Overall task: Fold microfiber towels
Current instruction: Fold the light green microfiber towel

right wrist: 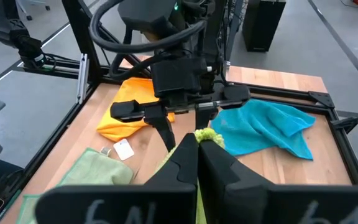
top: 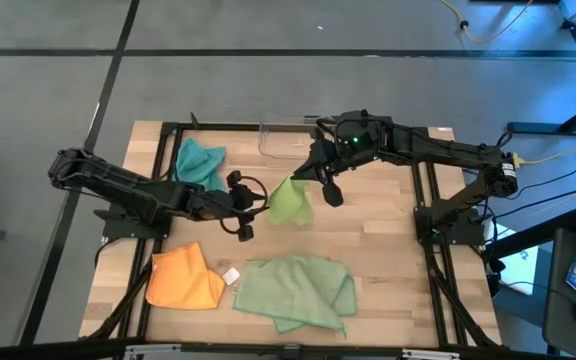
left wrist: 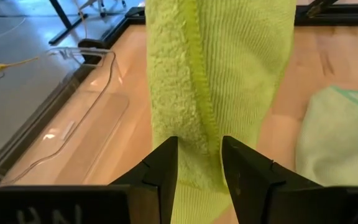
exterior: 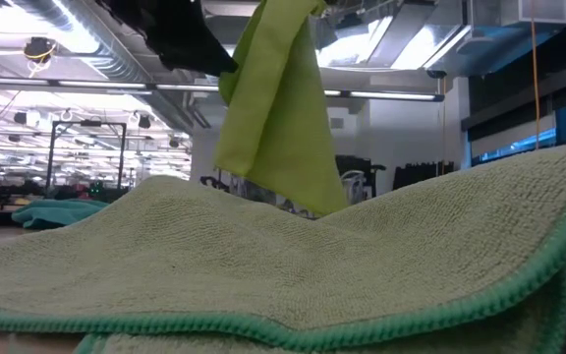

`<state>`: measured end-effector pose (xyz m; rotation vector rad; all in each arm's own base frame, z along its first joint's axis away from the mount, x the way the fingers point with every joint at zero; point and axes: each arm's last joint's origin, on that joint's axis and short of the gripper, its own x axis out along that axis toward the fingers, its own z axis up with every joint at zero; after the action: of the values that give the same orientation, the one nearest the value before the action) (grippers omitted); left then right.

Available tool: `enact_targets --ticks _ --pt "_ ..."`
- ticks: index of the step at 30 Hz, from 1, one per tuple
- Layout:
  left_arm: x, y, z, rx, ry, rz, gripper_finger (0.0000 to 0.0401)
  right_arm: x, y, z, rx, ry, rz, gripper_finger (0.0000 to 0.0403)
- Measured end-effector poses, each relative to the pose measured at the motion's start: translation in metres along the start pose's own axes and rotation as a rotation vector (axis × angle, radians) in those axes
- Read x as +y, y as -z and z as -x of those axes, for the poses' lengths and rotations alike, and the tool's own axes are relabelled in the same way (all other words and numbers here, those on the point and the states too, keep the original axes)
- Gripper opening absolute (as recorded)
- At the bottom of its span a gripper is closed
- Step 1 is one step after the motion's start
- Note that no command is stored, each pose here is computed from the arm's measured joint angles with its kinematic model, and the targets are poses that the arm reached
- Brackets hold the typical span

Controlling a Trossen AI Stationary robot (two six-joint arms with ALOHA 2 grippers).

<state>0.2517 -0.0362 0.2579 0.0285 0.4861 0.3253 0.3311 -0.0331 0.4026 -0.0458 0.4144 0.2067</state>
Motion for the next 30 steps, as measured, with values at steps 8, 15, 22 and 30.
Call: enact_targets --ticks 8,15,22,30 --pt "0.0009 0.0061 0.0004 0.058 -0.01 0.021 0.0118 0.0 -0.0004 0.0 -0.004 -0.001 0.002 0.0002" --pt "0.0014 0.006 0.0001 0.057 -0.012 0.022 0.0118 -0.0003 -0.0023 0.0 -0.024 0.001 0.008 0.0002" --pt "0.0051 0.0058 -0.0015 0.062 -0.026 0.028 0.0103 -0.0003 -0.0026 0.0 -0.027 0.002 0.008 0.0002" --pt "0.0077 0.0068 -0.0024 0.075 -0.038 0.027 0.0007 0.0011 -0.0015 0.0038 -0.008 -0.001 0.0 0.0002"
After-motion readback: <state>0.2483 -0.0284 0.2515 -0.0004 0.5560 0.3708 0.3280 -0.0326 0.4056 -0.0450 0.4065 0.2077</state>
